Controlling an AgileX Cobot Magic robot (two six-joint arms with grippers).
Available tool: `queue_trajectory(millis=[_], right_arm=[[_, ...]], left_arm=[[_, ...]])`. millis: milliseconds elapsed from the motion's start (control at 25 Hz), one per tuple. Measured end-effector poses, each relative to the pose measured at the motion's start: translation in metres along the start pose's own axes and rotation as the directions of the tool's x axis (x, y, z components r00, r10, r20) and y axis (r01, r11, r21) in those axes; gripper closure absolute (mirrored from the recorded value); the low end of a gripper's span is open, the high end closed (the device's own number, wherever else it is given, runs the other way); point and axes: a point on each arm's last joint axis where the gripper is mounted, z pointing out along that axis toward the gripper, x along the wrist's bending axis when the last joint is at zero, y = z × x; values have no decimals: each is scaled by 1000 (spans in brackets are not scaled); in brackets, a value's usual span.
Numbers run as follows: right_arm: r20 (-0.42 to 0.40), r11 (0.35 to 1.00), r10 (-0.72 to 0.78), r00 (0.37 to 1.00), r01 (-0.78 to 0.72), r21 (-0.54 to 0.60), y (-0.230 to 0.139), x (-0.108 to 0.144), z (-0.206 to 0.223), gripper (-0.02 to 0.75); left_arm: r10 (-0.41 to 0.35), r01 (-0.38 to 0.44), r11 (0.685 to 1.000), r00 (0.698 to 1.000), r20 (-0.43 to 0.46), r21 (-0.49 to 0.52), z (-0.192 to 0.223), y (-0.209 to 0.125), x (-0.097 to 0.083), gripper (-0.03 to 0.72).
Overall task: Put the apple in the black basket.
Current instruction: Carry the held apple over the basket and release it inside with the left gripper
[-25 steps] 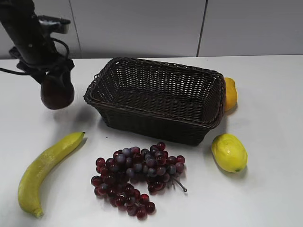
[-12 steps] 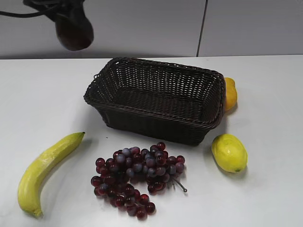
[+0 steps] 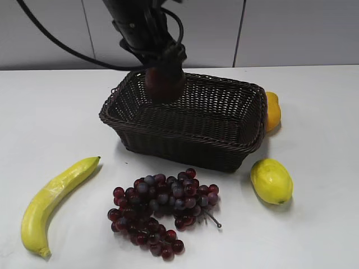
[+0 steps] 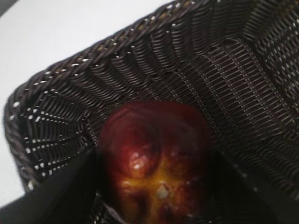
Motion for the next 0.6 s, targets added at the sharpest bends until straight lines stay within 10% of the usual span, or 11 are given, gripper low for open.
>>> queue_trajectory(millis=[600], right_arm=[[0,1000,0,1000,0,0,0,0,0,165]], left_arm=[[-92,80,988,991,95,130,86,-18,5,133]])
